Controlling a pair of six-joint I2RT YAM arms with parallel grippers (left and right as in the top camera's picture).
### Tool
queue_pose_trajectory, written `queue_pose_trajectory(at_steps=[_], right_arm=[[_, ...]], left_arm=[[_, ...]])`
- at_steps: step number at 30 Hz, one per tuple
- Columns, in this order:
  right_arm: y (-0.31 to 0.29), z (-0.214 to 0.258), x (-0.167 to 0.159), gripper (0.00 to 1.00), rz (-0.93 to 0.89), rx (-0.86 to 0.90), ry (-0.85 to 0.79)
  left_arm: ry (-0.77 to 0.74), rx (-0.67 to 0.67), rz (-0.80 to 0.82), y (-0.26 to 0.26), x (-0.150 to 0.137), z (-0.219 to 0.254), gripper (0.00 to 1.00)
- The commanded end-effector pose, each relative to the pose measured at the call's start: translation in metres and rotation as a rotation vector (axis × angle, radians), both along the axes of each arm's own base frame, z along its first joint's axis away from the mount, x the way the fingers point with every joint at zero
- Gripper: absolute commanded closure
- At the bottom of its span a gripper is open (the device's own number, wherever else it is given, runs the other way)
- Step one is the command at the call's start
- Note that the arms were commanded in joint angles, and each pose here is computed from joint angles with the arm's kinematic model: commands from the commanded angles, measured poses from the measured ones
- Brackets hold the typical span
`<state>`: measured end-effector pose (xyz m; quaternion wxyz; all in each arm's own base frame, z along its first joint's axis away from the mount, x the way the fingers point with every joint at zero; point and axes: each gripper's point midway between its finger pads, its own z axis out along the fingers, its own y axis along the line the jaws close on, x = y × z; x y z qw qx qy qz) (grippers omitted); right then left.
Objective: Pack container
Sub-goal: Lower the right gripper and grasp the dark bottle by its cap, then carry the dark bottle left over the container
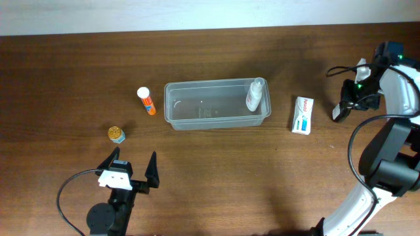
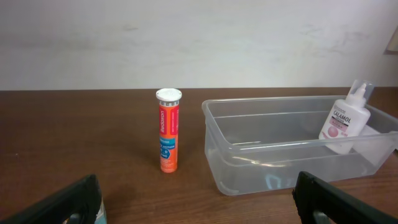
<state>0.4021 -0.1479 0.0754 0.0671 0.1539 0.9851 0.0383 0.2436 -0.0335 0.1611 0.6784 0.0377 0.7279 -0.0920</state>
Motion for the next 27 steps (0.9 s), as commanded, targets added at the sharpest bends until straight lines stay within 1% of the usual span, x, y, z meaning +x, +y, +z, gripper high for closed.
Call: queue_pose_trajectory(at_steps=[1, 6, 11, 15, 20, 27], right_arm=[[0.0, 0.026, 0.015, 0.8, -0.008, 0.024, -0.064], [0.01, 0.061, 0.018, 0.8, 0.001, 0.078, -0.09], [0.035, 0.107, 0.02, 0.81, 0.023, 0.208, -0.153], [0.059, 0.155, 0.02, 0.81, 0.052, 0.315, -0.235], [0.099, 0.206, 0.016, 0.81, 0.132, 0.392, -0.317], [0.181, 0.24, 0.011, 0.8, 0.303, 0.404, -0.355]], left_arm=[[-0.001, -0.005, 0.013, 0.003, 0.0, 0.0, 0.01], [-0.001, -0.005, 0.013, 0.003, 0.0, 0.0, 0.01], [0.0, -0.005, 0.013, 0.003, 0.0, 0.0, 0.01], [-0.001, -0.005, 0.013, 0.003, 0.0, 0.0, 0.01], [-0.001, -0.005, 0.013, 0.003, 0.0, 0.0, 0.01], [-0.001, -0.005, 0.013, 0.003, 0.0, 0.0, 0.01]])
